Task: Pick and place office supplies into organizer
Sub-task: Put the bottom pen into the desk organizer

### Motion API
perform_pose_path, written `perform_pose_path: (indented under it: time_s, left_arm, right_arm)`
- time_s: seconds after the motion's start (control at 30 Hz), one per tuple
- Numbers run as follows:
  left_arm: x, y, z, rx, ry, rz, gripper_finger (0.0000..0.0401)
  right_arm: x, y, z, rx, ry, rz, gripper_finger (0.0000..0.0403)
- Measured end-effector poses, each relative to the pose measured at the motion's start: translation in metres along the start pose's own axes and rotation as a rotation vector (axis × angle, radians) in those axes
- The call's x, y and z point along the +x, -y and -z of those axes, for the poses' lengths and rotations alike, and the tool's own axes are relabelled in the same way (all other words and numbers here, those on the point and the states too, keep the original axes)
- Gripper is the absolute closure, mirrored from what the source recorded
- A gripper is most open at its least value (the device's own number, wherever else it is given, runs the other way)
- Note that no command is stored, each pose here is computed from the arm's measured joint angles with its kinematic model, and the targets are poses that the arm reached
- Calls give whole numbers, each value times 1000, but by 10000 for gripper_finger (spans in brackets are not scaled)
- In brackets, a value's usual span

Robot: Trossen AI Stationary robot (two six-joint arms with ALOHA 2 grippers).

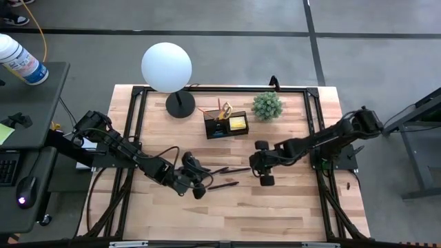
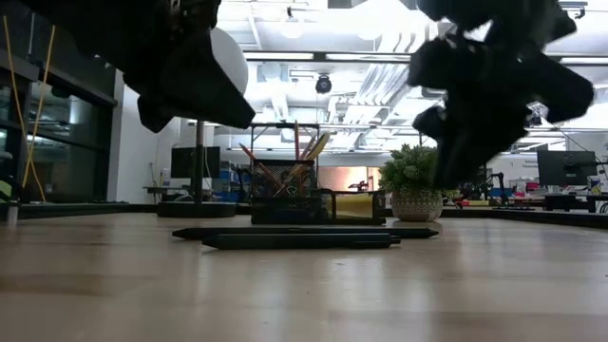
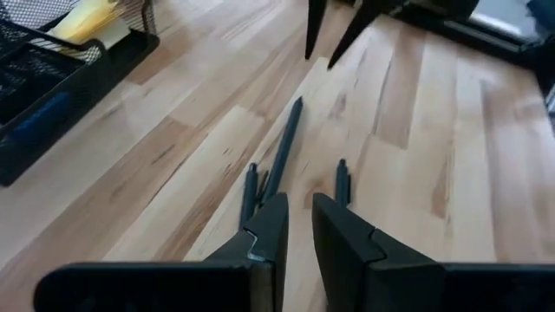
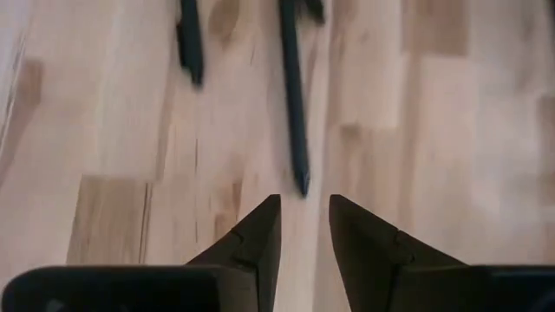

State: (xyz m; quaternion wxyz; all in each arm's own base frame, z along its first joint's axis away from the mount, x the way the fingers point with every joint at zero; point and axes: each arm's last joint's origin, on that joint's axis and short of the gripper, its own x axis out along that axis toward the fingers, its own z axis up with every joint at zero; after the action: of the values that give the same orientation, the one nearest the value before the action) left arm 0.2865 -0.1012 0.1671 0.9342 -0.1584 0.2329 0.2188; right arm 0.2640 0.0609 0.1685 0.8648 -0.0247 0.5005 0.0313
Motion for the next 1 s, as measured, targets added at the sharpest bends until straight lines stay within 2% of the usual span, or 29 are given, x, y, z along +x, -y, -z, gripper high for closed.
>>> perform_pose_path:
  time_s: [0.1, 0.2, 0.33, 0.47, 0.57, 0.73, 0.87, 1.0]
  left_arm:
    - [2, 1, -4, -39, 19, 25, 354]
    - [6, 1, -11, -84, 4, 103, 354]
    - [13, -4, -18, -123, -41, 188, 354]
    - [18, -9, -23, -197, -51, 192, 354]
    - [20, -12, -25, -260, -51, 178, 354]
    - [18, -9, -22, -282, -85, 208, 354]
    - [12, -4, -12, -239, -166, 237, 354]
    - [2, 5, 1, -194, -218, 246, 354]
  right_arm:
    - [5, -3, 11, -27, -24, -36, 305]
    - [7, -8, 13, -78, 0, -58, 305]
    - [5, -19, 6, -231, 96, -130, 305]
    - [4, -27, 2, -415, 162, -151, 305]
    - [3, -27, -5, -459, 239, -165, 305]
    - [8, -24, -18, -453, 360, -165, 305]
    - [31, -25, -17, -380, 338, -226, 305]
    - [42, -26, -16, -270, 322, -230, 305]
